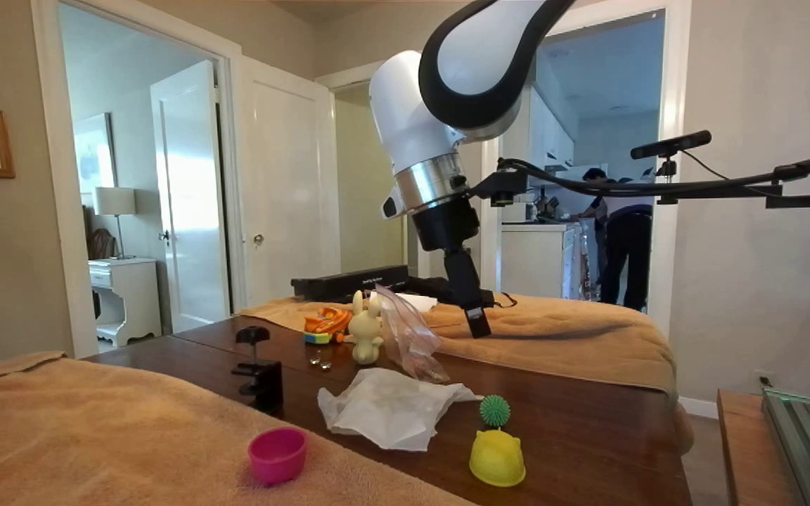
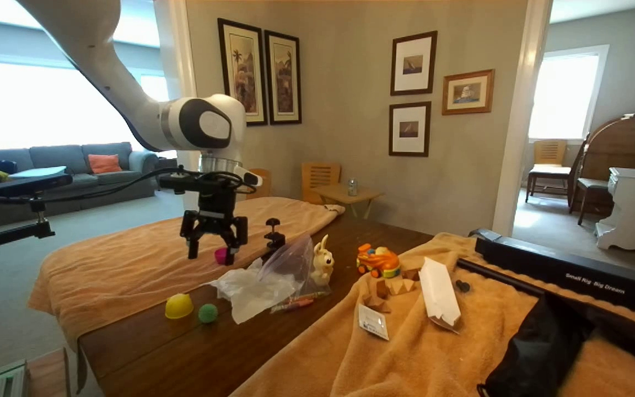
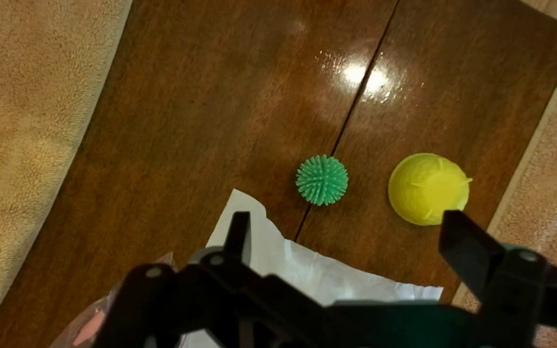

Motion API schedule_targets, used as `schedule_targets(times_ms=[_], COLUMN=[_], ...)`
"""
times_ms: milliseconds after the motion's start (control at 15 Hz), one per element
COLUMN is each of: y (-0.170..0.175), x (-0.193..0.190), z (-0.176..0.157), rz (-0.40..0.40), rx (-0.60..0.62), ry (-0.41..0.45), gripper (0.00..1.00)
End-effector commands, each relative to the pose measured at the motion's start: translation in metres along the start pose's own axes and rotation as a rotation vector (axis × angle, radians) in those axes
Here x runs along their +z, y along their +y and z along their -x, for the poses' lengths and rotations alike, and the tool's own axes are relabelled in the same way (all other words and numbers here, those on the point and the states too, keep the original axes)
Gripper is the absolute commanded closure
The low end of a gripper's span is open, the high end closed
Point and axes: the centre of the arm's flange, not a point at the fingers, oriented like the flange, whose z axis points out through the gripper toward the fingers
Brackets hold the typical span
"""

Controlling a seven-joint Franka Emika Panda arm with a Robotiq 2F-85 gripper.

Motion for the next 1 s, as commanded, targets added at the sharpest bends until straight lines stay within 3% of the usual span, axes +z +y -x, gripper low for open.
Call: schedule_targets(times_ms=[0,133,467,933], y=[0.001,0.001,-0.01,-0.017], x=[0.0,-0.001,0.025,0.048], z=[0.0,0.0,0.002,0.007], rz=[0.0,0.0,0.116,0.125], rx=[0.002,0.003,-0.107,-0.156], ry=[0.001,0.001,-0.073,-0.1], gripper=[0.0,0.0,0.0,0.0])
